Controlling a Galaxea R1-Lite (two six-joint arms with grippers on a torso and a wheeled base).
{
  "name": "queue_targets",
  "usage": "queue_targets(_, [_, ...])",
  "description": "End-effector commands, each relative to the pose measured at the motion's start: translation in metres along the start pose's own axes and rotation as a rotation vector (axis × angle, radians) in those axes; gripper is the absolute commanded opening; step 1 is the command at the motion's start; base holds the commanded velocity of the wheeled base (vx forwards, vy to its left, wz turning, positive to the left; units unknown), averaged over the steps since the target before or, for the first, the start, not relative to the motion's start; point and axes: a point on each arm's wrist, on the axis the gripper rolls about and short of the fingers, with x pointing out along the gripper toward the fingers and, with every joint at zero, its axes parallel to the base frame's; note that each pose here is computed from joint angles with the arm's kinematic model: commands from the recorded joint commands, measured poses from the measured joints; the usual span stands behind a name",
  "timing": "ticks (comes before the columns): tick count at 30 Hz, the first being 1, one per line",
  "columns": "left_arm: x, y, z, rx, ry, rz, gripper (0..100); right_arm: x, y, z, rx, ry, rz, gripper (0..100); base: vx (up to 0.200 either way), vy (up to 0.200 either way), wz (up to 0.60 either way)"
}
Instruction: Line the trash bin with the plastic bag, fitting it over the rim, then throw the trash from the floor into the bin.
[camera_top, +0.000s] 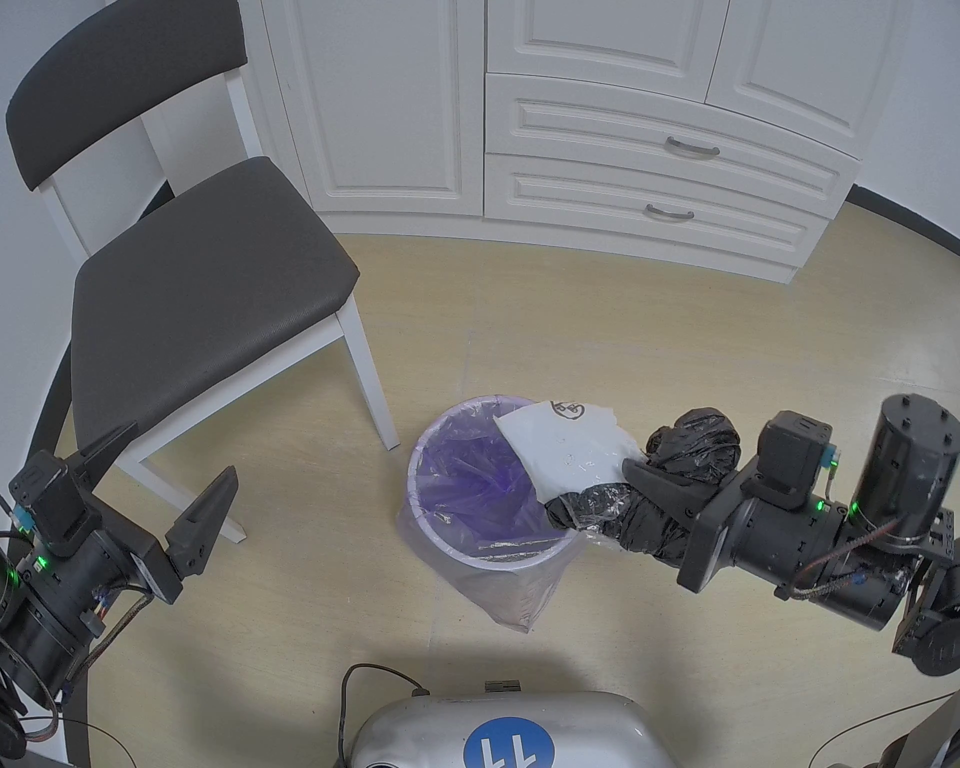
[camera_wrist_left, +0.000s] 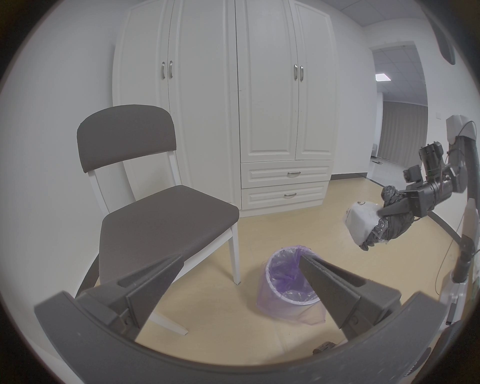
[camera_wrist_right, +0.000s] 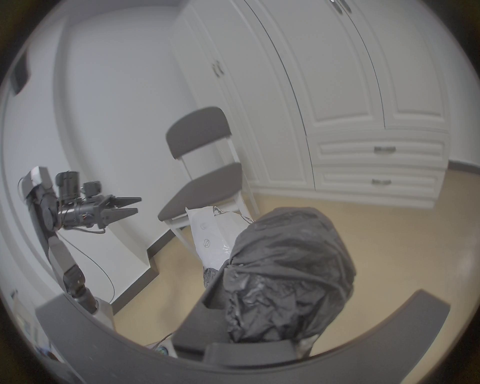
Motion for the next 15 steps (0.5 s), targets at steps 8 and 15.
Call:
queue_targets(8, [-0.001,0.000,0.001,0.001,-0.006,0.001,100,0.054,0.003,0.084,0.523,0.197,-0.271,0,0.000,0.000,0.00])
queue_targets(15, [-0.001,0.000,0.001,0.000,-0.007,0.001,100,0.101,-0.005,0.074,0.672,0.231,-0.345,0,0.000,0.000,0.00])
